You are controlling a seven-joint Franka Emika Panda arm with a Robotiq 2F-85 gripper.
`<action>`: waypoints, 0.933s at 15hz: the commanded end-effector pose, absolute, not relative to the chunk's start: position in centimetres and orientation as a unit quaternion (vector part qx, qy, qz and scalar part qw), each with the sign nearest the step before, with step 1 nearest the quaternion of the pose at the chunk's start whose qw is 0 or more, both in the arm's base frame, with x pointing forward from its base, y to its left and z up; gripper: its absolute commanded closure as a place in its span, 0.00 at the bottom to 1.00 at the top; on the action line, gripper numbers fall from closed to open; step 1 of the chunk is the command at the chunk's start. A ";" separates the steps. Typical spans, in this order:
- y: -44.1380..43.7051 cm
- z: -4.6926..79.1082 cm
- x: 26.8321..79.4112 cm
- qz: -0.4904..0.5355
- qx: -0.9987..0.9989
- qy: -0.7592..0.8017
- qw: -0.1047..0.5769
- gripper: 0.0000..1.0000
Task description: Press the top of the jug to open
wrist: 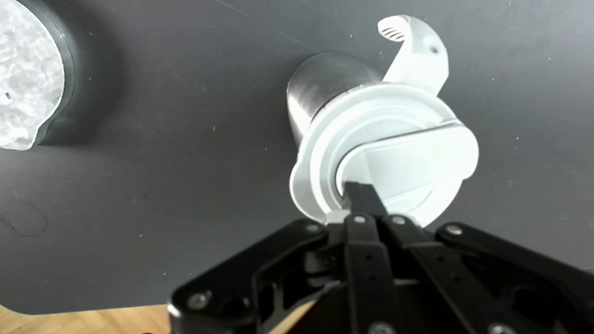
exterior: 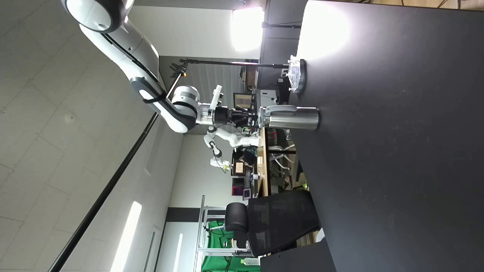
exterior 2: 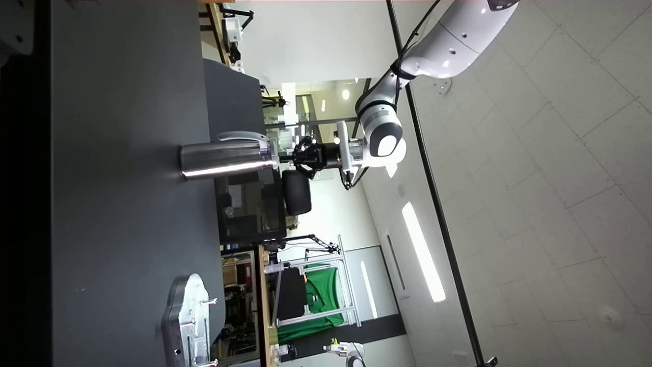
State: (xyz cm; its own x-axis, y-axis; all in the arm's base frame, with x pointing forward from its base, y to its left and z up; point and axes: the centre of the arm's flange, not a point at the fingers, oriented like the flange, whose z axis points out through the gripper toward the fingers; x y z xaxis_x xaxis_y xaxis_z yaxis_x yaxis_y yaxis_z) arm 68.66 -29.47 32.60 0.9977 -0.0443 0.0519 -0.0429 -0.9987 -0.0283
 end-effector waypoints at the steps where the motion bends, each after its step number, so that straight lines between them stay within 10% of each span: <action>1: -29.8 32.4 68.0 -0.027 -0.999 0.031 0.020 1.00; 14: -31.6 31.4 68.8 -0.006 -0.998 0.038 0.048 1.00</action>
